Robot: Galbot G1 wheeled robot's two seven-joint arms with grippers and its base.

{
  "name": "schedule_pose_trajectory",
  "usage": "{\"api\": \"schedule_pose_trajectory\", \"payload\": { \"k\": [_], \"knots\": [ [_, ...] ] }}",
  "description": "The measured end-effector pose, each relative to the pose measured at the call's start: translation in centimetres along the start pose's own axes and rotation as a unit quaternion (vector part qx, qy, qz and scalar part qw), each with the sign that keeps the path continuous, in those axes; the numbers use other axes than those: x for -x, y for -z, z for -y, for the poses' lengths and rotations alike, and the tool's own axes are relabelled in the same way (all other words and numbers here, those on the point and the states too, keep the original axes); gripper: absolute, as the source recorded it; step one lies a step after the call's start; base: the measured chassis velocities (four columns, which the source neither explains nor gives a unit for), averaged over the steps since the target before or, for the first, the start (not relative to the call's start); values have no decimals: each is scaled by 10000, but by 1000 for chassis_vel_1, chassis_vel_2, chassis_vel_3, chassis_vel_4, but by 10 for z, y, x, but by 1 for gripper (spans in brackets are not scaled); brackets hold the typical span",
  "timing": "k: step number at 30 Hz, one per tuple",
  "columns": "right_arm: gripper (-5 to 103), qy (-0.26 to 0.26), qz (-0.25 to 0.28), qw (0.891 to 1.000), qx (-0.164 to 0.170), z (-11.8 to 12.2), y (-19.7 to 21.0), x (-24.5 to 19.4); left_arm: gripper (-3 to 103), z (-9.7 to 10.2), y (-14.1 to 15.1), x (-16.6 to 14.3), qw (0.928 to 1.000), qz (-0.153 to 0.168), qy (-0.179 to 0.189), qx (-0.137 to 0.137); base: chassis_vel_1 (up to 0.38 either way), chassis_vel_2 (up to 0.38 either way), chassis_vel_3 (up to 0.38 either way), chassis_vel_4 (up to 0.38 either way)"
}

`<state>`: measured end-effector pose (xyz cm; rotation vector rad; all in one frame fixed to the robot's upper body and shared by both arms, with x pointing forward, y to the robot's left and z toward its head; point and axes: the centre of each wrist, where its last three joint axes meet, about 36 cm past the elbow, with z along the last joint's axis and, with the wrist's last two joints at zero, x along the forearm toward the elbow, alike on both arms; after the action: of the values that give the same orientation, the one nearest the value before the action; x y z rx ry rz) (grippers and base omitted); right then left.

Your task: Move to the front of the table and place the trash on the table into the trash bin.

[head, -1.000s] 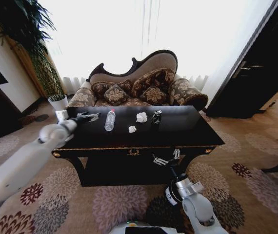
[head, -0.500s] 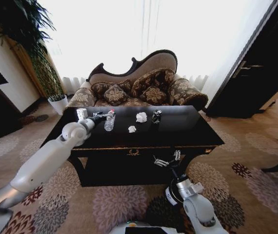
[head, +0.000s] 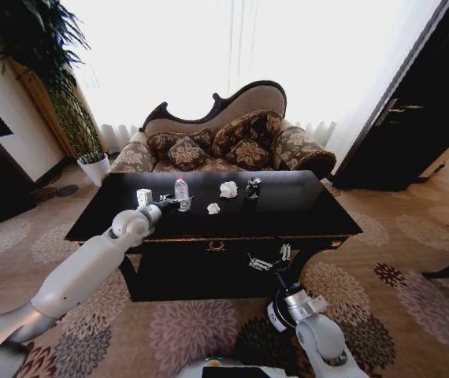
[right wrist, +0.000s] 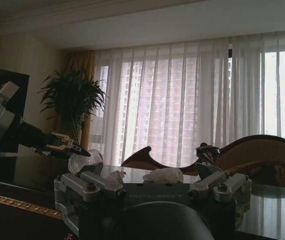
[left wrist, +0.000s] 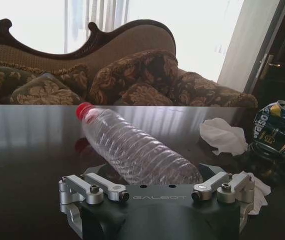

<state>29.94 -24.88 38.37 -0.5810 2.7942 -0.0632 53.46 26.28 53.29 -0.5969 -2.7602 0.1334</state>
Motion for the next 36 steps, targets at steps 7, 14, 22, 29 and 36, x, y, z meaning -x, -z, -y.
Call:
{"api": "schedule_pose_trajectory", "payload": {
  "k": [7,14,22,29,36],
  "knots": [
    [100,32,-19,10000,-2,-1,-3,1,100,-3,-10,0,10000,-22,4,-13,0,0,0,0],
    [100,50,-35,10000,-15,-2,-4,2,84,-9,-14,-6,10000,37,31,1,0,0,0,0],
    [100,61,-33,10000,-17,-3,-4,0,56,-11,-12,-12,9999,88,33,37,0,0,0,0],
    [100,74,22,10000,-8,-4,0,1,39,-14,-14,-35,9994,300,29,149,0,0,0,0],
    [100,123,191,9994,279,-7,3,4,38,-14,-16,-84,9934,1003,-156,542,0,0,0,0]
  ]
}}
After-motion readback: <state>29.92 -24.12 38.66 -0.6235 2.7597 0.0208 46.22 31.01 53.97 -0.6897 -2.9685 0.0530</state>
